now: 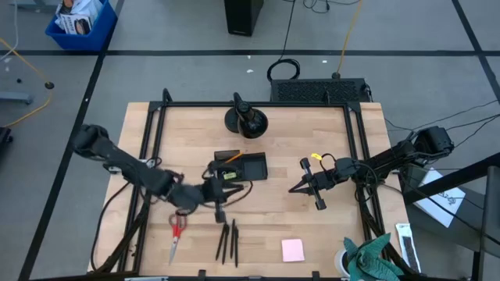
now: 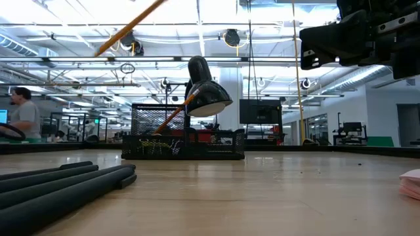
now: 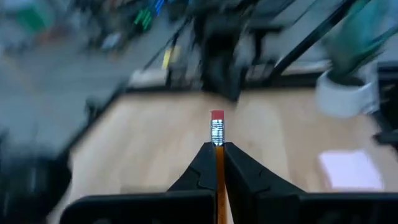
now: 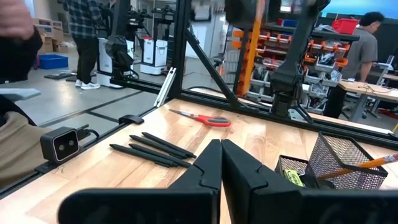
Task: Pick and place office supplies into organizer
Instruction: Put the orange pencil into the black desk organizer
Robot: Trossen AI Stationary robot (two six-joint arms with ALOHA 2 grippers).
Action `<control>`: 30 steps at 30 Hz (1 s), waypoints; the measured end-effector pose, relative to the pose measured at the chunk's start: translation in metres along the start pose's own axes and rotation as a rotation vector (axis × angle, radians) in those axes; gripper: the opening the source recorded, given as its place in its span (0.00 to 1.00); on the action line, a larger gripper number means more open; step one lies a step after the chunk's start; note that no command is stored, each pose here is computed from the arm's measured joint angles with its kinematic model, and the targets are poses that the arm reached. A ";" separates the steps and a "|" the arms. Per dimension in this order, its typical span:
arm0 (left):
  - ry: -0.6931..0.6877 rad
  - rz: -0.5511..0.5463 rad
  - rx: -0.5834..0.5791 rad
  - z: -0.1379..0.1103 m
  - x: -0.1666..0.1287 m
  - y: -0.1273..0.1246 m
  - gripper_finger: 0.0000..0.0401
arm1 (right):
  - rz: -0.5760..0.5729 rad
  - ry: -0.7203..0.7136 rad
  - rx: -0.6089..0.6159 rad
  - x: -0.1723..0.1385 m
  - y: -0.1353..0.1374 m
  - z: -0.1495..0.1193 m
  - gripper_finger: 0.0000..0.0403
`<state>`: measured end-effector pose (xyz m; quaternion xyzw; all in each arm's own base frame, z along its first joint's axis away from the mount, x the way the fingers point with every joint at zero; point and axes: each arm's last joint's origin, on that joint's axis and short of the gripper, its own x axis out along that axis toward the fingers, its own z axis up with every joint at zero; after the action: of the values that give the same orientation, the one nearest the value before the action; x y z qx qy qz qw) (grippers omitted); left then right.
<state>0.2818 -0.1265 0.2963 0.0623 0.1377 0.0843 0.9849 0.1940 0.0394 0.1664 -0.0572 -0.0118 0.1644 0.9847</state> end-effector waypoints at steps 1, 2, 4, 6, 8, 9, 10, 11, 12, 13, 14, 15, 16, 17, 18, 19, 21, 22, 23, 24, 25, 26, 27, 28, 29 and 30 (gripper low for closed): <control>-0.044 -0.032 0.038 0.007 -0.001 0.005 0.01 | 0.000 0.000 0.000 0.000 0.000 0.000 0.00; -0.084 -0.056 0.070 0.014 -0.003 0.010 0.01 | 0.000 0.000 0.000 0.000 0.000 0.000 0.00; -0.148 -0.080 0.109 0.024 -0.005 0.022 0.03 | 0.000 0.000 0.000 0.000 0.000 0.000 0.00; -0.179 -0.077 0.132 0.030 -0.004 0.036 0.05 | 0.000 0.000 0.000 0.000 0.000 0.000 0.00; -0.168 -0.064 0.156 0.031 -0.002 0.049 0.06 | 0.000 0.000 0.000 0.000 0.000 0.000 0.00; -0.162 -0.062 0.161 0.031 0.000 0.056 0.05 | 0.000 0.003 0.000 0.000 0.000 0.000 0.00; -0.156 -0.065 0.163 0.030 0.004 0.063 0.05 | 0.001 0.004 0.001 0.000 0.000 0.000 0.00; -0.150 -0.075 0.165 0.029 0.007 0.069 0.04 | 0.001 0.005 0.001 0.000 0.000 0.000 0.00; -0.142 -0.089 0.164 0.026 0.010 0.075 0.03 | 0.001 0.007 0.001 0.000 0.000 -0.001 0.00; -0.135 -0.101 0.162 0.022 0.014 0.083 0.02 | 0.001 0.008 0.001 0.000 0.000 -0.001 0.00; -0.137 -0.123 0.159 0.018 0.018 0.090 0.01 | 0.001 0.008 0.001 0.000 0.000 -0.001 0.00; -0.147 -0.150 0.154 0.014 0.021 0.097 0.01 | 0.001 0.008 0.001 0.000 0.000 -0.001 0.00; -0.161 -0.173 0.148 0.009 0.024 0.105 0.01 | 0.001 0.008 0.001 0.000 0.000 -0.001 0.00; -0.173 -0.186 0.142 0.004 0.027 0.113 0.02 | 0.001 0.009 0.001 0.000 0.000 -0.001 0.00; -0.182 -0.188 0.133 -0.003 0.029 0.119 0.03 | 0.001 0.009 0.001 0.000 0.000 -0.001 0.00; -0.191 -0.181 0.121 -0.009 0.031 0.126 0.04 | 0.001 0.008 0.001 0.000 0.000 -0.001 0.00; -0.201 -0.172 0.099 -0.022 0.034 0.140 0.06 | 0.001 0.009 0.001 0.000 0.000 -0.001 0.00; -0.213 -0.174 0.083 -0.029 0.034 0.146 0.06 | 0.001 0.009 0.001 0.000 0.000 -0.001 0.00; -0.223 -0.176 0.064 -0.035 0.034 0.151 0.06 | 0.002 0.011 0.002 0.000 0.000 -0.001 0.00; -0.238 -0.180 0.044 -0.040 0.034 0.156 0.06 | 0.002 0.015 0.002 0.000 0.000 -0.001 0.00; -0.253 -0.187 0.028 -0.046 0.034 0.160 0.05 | 0.002 0.017 0.002 0.000 0.000 -0.002 0.00; -0.259 -0.188 0.017 -0.052 0.033 0.163 0.04 | 0.003 0.019 0.002 0.000 0.000 -0.002 0.00; -0.257 -0.184 0.009 -0.058 0.033 0.166 0.03 | 0.003 0.018 0.001 0.000 0.000 -0.002 0.00; -0.250 -0.178 0.002 -0.065 0.033 0.168 0.02 | 0.002 0.018 0.001 0.000 0.000 -0.002 0.00; -0.235 -0.170 -0.005 -0.073 0.032 0.170 0.01 | 0.002 0.017 0.001 0.000 0.000 -0.002 0.00; -0.227 -0.164 -0.016 -0.079 0.031 0.172 0.01 | 0.002 0.016 0.002 0.000 0.000 -0.002 0.00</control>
<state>0.2636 0.0551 0.2376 0.0520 0.0292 -0.0031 0.9982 0.1940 0.0394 0.1649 -0.0576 -0.0038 0.1649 0.9846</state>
